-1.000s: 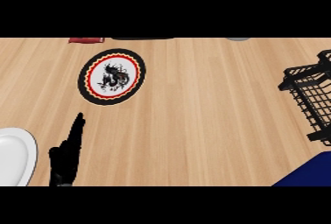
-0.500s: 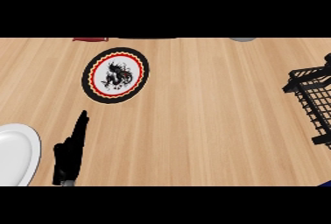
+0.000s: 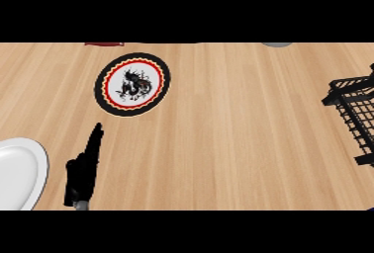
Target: Pick the pear from the tray and place it in the tiered basket
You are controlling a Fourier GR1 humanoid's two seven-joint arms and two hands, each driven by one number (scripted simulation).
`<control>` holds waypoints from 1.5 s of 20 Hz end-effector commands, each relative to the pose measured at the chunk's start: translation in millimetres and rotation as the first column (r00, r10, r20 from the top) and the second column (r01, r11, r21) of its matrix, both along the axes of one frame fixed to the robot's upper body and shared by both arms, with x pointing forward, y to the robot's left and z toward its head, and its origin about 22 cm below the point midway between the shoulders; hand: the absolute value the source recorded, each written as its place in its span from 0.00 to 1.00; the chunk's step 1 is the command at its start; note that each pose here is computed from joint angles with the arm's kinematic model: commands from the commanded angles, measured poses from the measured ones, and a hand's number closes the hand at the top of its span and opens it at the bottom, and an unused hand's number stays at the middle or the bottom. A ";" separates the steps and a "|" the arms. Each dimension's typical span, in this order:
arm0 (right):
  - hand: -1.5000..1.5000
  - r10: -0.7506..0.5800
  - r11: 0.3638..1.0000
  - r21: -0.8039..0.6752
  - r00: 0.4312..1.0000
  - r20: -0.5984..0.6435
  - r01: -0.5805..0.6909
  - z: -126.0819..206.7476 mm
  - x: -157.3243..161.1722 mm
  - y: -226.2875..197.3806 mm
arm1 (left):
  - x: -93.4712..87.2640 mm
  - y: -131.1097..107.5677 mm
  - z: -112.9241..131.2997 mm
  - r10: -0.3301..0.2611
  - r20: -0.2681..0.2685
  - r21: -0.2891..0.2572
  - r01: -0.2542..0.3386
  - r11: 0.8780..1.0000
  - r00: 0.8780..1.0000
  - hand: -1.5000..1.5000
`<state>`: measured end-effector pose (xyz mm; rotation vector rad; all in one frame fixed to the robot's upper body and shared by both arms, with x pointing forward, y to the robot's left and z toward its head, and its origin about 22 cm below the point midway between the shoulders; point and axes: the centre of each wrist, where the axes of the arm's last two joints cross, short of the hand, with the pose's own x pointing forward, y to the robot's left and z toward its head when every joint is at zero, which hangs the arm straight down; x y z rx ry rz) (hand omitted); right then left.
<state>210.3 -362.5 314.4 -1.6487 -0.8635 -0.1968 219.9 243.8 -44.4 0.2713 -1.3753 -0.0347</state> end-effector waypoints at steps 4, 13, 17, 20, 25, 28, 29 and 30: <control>1.00 -0.022 0.994 0.102 0.992 -0.124 0.035 -4.1 28.9 -27.8 | 0.2 4.9 -2.7 -0.006 -0.072 -0.027 0.004 1.000 0.997 0.50; 1.00 -0.077 0.984 0.145 0.985 -0.154 0.100 -44.7 78.4 -52.5 | -21.5 2.2 -2.7 0.010 -0.063 0.000 -0.010 1.000 0.998 0.50; 1.00 -0.063 0.983 0.160 0.985 -0.158 0.089 -76.6 91.7 -72.3 | -11.5 4.9 -9.9 0.003 -0.074 -0.021 -0.004 1.000 0.997 0.50; 1.00 -0.065 0.963 0.260 0.997 -0.034 0.072 -98.9 101.0 -77.7 | -7.4 3.6 -11.4 0.012 -0.086 -0.017 -0.014 1.000 0.996 0.50; 0.00 -0.043 0.913 0.406 0.979 0.201 -0.043 -101.1 97.5 -77.2 | -10.2 2.4 -7.3 0.009 -0.067 -0.017 -0.010 1.000 0.998 0.50; 0.00 -0.075 0.917 0.393 0.941 0.330 -0.064 -104.0 91.1 -93.6 | 4.5 -9.0 2.3 -0.001 -0.070 -0.024 0.000 1.000 0.998 0.50; 0.00 -0.073 0.924 0.374 0.925 0.374 -0.078 -115.3 83.6 -94.5 | -20.5 3.4 -20.6 0.016 -0.074 -0.031 -0.018 0.999 0.997 0.50; 0.00 -0.087 0.924 0.375 0.910 0.404 -0.079 -115.0 90.6 -89.5 | -0.2 -6.7 -1.1 0.010 -0.069 -0.027 -0.012 1.000 0.998 0.50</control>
